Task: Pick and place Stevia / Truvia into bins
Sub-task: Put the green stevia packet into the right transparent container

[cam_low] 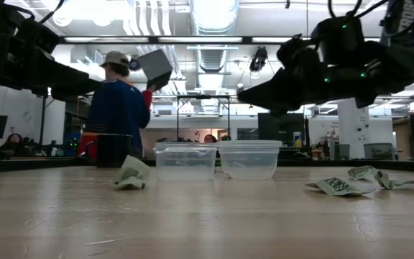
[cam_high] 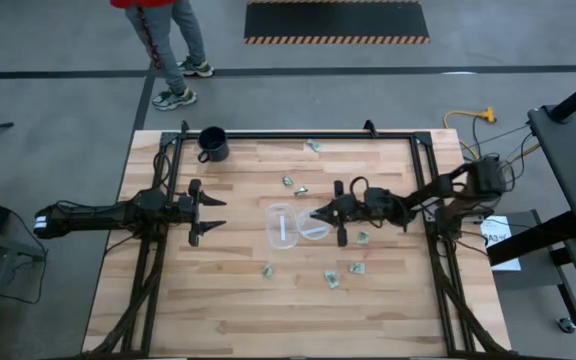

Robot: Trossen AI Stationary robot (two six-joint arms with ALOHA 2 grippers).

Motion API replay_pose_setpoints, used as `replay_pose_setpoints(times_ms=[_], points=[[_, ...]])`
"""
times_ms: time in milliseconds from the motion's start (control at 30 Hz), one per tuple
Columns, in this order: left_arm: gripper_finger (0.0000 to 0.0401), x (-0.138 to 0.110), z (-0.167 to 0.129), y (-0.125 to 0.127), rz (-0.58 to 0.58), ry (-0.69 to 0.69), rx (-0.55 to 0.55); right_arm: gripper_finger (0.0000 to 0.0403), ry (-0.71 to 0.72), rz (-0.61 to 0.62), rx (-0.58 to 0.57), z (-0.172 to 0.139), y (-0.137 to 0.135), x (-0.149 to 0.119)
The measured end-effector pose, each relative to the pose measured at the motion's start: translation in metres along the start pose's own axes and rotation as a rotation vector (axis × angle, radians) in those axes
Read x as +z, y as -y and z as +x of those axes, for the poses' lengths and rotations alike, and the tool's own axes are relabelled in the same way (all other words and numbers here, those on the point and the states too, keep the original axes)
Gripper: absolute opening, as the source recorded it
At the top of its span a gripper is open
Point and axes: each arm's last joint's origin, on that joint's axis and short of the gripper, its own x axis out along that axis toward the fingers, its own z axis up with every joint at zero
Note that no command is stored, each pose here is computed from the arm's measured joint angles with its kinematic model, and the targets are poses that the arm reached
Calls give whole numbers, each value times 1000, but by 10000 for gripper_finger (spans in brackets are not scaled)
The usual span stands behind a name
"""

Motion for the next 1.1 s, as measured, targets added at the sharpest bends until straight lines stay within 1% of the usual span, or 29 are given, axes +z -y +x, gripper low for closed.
replay_pose_setpoints(times_ms=[167, 467, 567, 1100], points=[[240, 0, 0, 0, 0, 0, 1, 13, -9, 5, 32, 7, 3, -2], [240, 0, 0, 0, 0, 0, 0, 13, 14, 22, 30, -4, 4, 4], [240, 0, 0, 0, 0, 0, 0, 13, 15, 46, 29, -5, 4, 4], [240, 0, 0, 0, 0, 0, 1, 13, 5, 70, 30, -5, 3, 3]])
